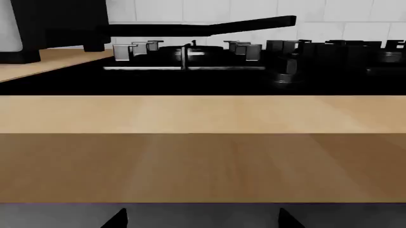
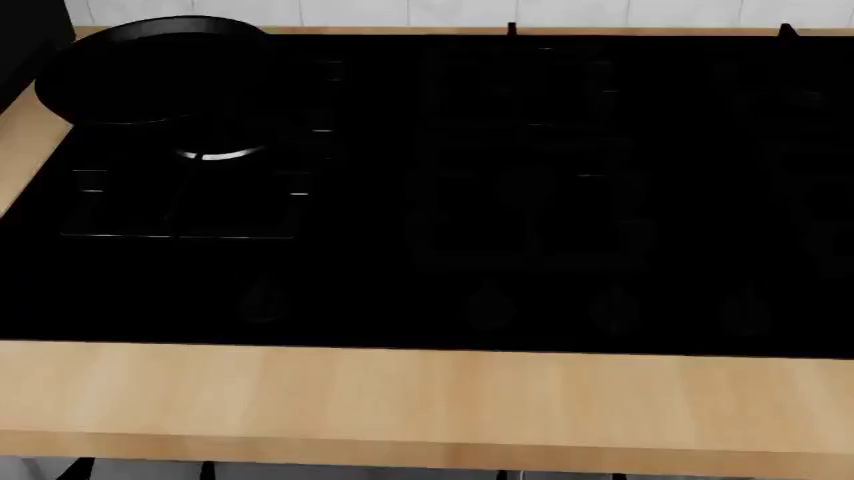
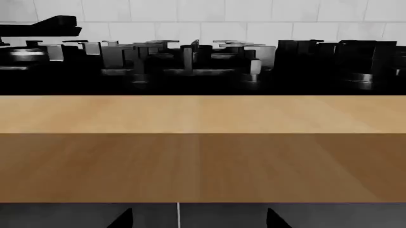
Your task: Pick the artichoke from the plate and place it in the pan.
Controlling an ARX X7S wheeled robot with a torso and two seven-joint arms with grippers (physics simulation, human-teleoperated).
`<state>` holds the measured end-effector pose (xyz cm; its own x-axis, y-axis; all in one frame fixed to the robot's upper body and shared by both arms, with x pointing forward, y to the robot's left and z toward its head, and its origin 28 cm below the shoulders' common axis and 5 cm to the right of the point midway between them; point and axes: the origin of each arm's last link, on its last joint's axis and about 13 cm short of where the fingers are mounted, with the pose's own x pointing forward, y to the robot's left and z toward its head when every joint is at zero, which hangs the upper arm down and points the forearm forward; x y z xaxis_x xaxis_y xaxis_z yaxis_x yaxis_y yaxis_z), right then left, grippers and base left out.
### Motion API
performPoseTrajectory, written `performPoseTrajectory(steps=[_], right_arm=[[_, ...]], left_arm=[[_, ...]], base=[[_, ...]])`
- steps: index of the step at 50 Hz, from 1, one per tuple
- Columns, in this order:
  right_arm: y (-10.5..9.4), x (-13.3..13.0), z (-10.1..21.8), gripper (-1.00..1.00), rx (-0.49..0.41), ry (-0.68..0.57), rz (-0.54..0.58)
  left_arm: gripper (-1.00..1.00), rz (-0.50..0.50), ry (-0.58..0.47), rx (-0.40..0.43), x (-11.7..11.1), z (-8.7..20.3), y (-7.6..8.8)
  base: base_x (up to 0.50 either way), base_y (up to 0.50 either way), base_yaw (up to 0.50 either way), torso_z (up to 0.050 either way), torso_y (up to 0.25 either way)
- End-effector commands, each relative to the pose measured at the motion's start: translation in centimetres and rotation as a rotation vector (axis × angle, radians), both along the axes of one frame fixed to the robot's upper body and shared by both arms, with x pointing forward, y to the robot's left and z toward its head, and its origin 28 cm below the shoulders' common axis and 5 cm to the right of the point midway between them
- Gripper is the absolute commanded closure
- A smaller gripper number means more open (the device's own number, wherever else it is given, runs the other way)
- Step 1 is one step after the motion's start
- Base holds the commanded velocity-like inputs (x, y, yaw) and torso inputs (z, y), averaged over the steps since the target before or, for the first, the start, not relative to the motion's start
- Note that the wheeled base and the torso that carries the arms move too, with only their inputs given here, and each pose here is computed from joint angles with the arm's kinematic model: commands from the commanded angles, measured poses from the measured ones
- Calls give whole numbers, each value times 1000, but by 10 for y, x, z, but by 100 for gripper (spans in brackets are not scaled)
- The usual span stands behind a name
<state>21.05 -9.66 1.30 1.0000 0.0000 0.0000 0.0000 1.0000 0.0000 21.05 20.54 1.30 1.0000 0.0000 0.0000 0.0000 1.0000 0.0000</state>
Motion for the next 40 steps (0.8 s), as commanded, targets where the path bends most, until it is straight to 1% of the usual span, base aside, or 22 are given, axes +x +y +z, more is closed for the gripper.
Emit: performPoseTrajectory(steps=[1,17,33,40], right_arm=[[0,0,0,-100,0,0,0],[1,0,1,-100,-3,8,-2],[2,-1,0,-100,8,9,2],[3,-1,2,-100,5,6,5]], left_arm=[[-100,0,0,0,0,0,0],[-100,-1,-13,1,2,6,-1],[-100,0,-20,-1,1,6,-1],[-100,-7,-23,-14,2,7,0]], base=[[0,0,0,0,0],[0,0,0,0,0],[-200,0,0,0,0],[0,0,0,0,0]])
